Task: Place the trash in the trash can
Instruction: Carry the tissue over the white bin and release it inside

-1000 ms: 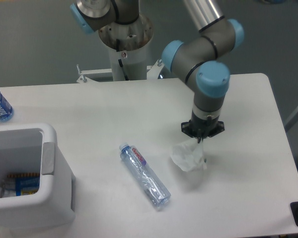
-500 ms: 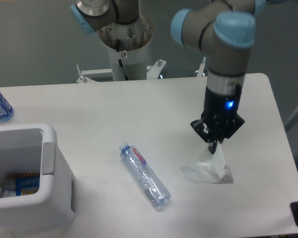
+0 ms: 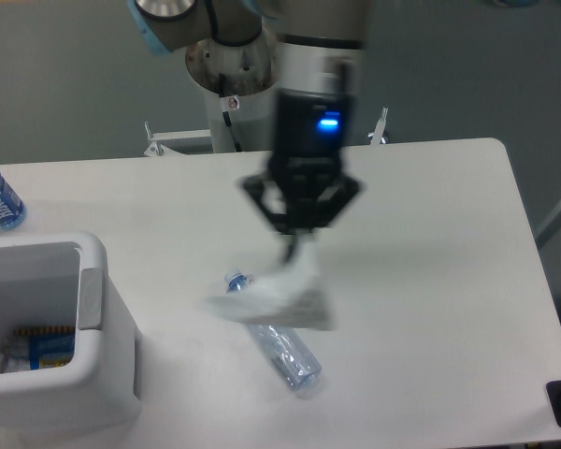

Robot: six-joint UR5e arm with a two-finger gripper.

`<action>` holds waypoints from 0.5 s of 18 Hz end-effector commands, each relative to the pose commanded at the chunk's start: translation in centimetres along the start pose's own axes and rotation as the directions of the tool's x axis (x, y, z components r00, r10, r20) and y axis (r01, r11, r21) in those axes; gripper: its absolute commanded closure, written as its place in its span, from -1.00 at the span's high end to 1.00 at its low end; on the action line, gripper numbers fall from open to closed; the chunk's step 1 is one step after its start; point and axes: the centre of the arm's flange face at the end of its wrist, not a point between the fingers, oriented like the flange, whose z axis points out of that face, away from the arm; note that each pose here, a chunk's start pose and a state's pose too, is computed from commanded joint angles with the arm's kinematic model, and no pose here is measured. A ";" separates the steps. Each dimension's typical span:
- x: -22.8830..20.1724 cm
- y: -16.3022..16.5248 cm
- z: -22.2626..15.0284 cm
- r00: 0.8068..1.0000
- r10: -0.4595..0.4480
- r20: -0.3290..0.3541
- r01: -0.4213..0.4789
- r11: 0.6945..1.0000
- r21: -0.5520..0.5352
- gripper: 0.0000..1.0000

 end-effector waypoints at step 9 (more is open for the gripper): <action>9.0 4.5 3.8 0.989 0.105 -0.102 -0.115 0.989 -0.094 -0.71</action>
